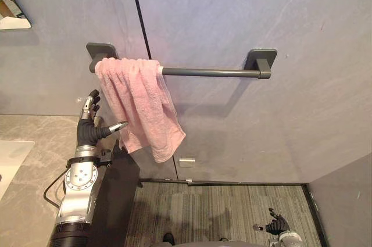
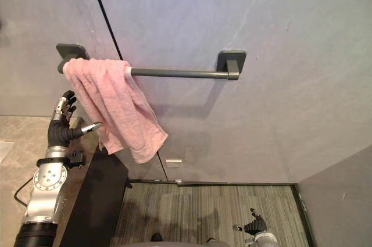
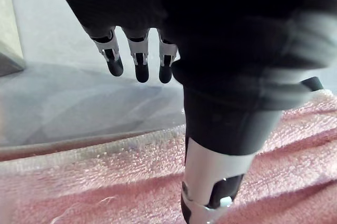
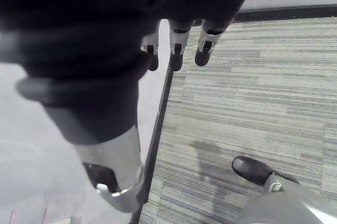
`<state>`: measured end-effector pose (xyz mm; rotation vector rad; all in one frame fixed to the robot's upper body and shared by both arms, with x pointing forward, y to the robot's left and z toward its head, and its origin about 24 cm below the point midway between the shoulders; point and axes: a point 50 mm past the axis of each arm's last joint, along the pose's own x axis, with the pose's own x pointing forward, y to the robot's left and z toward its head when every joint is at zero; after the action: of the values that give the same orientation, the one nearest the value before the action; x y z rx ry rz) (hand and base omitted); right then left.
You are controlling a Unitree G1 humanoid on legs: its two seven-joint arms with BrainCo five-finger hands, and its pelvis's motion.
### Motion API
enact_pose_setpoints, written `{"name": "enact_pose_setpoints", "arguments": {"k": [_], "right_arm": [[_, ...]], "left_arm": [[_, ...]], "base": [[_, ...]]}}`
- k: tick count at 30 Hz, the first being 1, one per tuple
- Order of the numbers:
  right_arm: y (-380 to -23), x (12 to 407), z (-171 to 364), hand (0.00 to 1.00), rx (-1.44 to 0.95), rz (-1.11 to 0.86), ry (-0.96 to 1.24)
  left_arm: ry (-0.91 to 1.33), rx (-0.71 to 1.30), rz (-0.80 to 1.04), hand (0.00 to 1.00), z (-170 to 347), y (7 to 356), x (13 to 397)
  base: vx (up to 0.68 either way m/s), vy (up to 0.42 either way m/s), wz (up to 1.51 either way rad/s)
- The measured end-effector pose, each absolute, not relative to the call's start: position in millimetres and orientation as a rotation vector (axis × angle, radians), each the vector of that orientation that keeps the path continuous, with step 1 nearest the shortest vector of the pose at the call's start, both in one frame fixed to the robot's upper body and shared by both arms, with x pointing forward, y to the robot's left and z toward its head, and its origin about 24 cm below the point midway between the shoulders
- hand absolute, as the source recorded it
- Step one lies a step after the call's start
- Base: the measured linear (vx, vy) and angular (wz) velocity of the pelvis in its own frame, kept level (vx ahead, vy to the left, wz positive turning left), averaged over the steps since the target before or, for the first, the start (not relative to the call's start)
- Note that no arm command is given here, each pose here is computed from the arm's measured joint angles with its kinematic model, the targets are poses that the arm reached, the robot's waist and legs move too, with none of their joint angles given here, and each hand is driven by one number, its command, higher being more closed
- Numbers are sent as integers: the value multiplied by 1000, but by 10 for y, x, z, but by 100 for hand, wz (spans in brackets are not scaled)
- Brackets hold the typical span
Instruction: Organize washtable
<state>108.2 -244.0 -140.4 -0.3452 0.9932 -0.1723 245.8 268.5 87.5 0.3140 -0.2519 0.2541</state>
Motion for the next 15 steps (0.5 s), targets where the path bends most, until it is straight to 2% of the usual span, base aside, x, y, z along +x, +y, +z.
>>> {"name": "enact_pose_setpoints", "arguments": {"k": [2,3,15], "right_arm": [[-2444,1100,-1398,0,-348,-172,988],[-2443,1094,-1400,0,-348,-170,990],[-2398,1108,-1407,0,-370,-133,989]], "left_arm": [[-238,315,258,0,850,2698,2468],[-237,315,258,100,851,2698,2471],[-183,363,216,100,761,2672,2518]], "base": [[-33,-5,-4],[-35,-4,-1],[-41,-5,-3]]}}
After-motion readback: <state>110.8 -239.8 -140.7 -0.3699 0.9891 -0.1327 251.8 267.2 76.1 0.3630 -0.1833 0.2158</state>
